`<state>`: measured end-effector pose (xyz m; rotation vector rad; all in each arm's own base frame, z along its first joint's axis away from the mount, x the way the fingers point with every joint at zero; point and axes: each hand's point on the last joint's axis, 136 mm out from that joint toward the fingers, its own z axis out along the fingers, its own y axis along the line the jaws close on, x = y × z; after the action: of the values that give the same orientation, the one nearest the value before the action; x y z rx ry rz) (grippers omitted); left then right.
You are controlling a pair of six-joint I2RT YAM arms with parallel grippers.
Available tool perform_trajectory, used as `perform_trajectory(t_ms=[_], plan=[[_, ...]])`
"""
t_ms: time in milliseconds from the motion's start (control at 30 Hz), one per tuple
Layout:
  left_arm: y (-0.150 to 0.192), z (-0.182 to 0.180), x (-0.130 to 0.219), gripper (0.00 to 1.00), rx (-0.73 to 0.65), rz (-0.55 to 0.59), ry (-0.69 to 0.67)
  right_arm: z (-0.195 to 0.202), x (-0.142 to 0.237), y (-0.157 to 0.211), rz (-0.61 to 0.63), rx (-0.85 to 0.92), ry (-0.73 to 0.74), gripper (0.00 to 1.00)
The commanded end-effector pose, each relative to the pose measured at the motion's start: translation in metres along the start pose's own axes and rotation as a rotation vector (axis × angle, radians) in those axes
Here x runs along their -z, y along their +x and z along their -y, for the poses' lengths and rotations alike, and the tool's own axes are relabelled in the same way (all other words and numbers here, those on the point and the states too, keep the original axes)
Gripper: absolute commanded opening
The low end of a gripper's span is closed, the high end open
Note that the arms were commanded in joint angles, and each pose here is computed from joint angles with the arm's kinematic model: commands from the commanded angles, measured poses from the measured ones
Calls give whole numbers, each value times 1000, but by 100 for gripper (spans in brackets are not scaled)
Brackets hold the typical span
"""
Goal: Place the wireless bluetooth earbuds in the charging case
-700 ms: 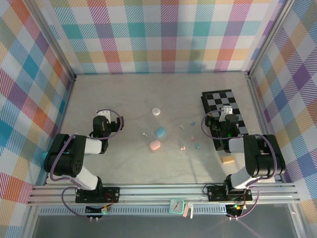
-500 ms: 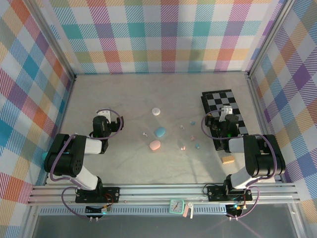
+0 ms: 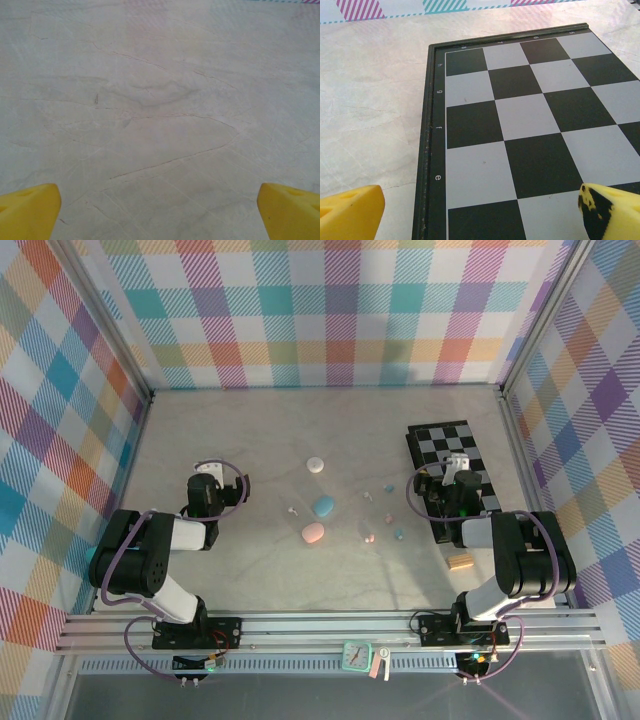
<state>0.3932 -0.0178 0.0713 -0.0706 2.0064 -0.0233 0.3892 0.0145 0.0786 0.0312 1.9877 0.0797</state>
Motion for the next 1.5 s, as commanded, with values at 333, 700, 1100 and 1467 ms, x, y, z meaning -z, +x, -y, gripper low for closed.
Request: perform_trajectory(t_ms=[333,700,1100,1467], plan=[[-25,16,11,100,-67,57,75,-6,3,-25,40,26,-33,99],[-62,61,42,100,10,-101,165,-111,48,-58,17,348,-419,99],[-54,68,50,100,206,-199,224,-277,125,36,-240,947,-1147,99],[-51,57,53,100,257,-198,215,-327,123,96,-412,1177,-1280,97]])
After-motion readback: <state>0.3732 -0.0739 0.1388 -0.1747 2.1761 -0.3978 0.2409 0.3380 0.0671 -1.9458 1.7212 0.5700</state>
